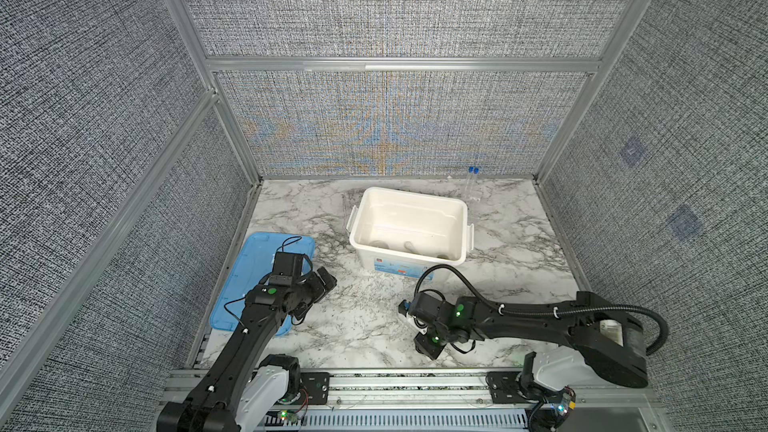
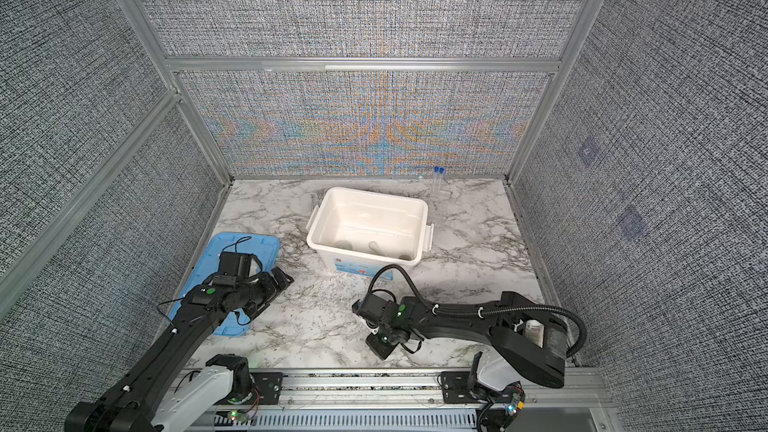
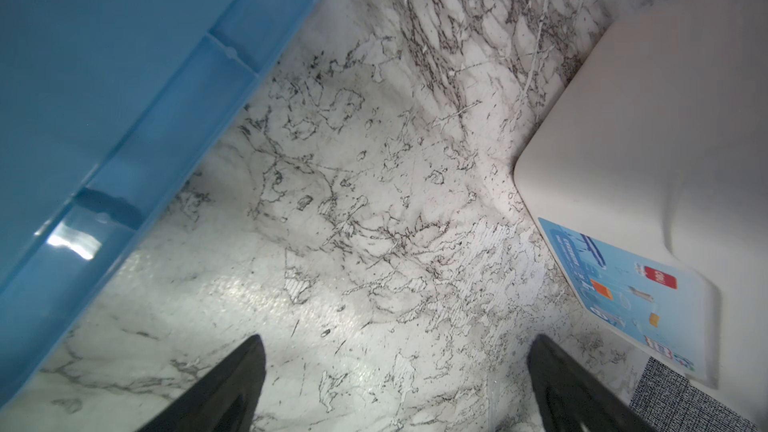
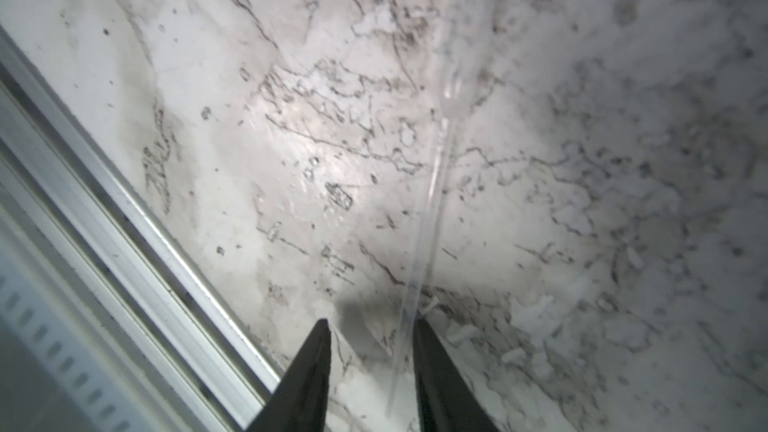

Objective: Organize the chemistry lab equipment

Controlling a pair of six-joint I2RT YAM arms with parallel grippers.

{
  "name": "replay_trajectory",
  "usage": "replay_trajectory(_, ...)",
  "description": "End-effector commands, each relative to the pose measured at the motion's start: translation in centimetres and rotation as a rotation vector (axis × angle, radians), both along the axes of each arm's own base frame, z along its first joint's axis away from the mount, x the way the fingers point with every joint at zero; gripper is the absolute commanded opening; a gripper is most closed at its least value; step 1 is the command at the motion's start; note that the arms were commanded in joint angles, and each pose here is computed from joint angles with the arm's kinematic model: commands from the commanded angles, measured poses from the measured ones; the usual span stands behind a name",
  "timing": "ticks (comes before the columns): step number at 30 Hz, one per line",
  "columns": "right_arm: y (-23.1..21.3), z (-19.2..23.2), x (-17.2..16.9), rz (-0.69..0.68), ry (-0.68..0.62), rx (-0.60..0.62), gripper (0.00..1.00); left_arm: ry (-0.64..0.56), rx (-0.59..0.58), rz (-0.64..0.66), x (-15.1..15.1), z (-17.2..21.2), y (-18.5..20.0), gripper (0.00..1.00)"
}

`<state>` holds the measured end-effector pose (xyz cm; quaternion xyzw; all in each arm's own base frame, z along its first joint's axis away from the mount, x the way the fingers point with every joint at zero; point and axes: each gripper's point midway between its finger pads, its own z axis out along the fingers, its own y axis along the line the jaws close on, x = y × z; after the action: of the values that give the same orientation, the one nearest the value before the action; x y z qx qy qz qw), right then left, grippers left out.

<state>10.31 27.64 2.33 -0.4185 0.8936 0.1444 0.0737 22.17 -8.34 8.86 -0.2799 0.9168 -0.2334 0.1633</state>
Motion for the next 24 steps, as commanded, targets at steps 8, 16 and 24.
replay_trajectory(8,1.2,-1.3,2.9,0.054,-0.108,-0.107,0.39,-0.027,-0.063,0.007,0.8,-0.1,-0.9,0.99)
replay_trajectory(16,3.4,-1.5,3.7,0.119,-0.127,-0.07,0.39,-0.025,-0.045,0.015,0.8,-0.3,-0.6,0.99)
replay_trajectory(24,4.1,-2.0,4.2,0.136,-0.142,-0.073,0.19,-0.029,-0.043,0.031,0.9,-0.2,-0.4,0.99)
